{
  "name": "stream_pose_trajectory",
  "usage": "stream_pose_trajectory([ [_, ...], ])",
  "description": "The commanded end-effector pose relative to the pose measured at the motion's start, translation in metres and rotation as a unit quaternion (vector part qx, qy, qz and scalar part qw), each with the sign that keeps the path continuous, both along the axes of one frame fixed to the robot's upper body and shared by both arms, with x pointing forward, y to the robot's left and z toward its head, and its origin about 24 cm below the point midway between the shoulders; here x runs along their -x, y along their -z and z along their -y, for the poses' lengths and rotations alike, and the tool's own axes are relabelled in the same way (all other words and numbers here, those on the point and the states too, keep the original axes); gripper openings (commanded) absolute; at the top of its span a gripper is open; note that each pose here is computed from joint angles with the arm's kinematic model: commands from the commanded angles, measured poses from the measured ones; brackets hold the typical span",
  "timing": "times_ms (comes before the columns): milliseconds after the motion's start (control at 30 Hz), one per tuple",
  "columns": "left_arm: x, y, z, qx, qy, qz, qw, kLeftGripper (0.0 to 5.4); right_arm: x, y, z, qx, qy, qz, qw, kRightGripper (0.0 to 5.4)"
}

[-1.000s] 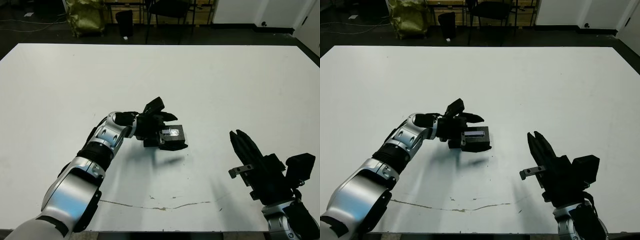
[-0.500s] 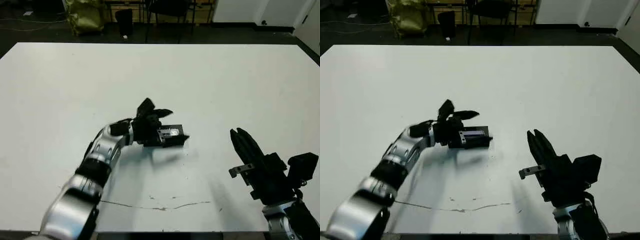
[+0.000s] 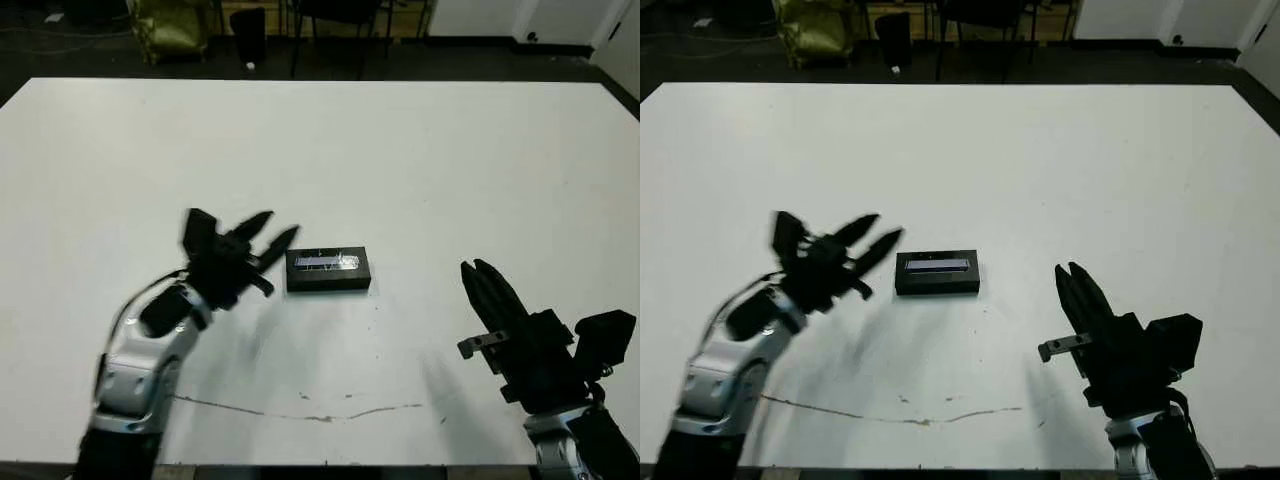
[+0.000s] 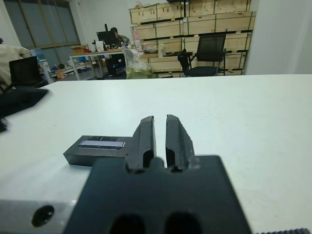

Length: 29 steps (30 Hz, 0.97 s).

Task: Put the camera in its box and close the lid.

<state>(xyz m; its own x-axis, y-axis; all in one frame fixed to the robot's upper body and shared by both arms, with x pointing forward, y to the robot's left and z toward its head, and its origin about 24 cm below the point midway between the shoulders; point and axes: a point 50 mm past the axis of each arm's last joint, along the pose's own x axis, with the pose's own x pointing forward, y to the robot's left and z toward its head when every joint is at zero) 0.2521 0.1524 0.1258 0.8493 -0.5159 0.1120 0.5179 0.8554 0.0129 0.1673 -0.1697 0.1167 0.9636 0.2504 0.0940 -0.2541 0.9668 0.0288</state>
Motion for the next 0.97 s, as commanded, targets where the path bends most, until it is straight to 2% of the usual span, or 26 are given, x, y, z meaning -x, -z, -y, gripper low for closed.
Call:
stream_pose_trajectory([
  [33, 0.011, -0.007, -0.018, 0.005, -0.034, 0.004, 0.999, 0.53, -0.001, 0.009, 0.004, 0.000, 0.008, -0.028, 1.000, 0.00],
  [100, 0.017, -0.012, -0.026, 0.034, -0.048, 0.016, 0.998, 0.03, -0.003, 0.012, 0.006, -0.001, 0.012, -0.037, 0.999, 0.00],
  [267, 0.030, -0.015, -0.040, 0.082, -0.092, 0.033, 0.992, 0.03, -0.010, 0.020, 0.009, -0.005, 0.004, -0.039, 0.999, 0.00],
  [400, 0.040, -0.002, -0.048, 0.105, -0.144, 0.026, 0.984, 0.03, -0.017, 0.029, 0.008, -0.019, 0.000, -0.021, 1.000, 0.00],
  [567, 0.055, 0.022, -0.051, 0.125, -0.207, 0.001, 0.970, 0.03, -0.022, 0.032, 0.002, -0.028, 0.017, -0.017, 0.999, 0.00],
  [733, 0.066, 0.040, -0.044, 0.125, -0.223, -0.004, 0.967, 0.03, -0.025, 0.033, 0.000, -0.043, 0.014, -0.019, 0.999, 0.00],
  [967, 0.071, 0.052, -0.032, 0.105, -0.226, 0.039, 0.968, 0.03, -0.023, 0.032, 0.001, -0.032, 0.027, -0.025, 0.999, 0.00],
])
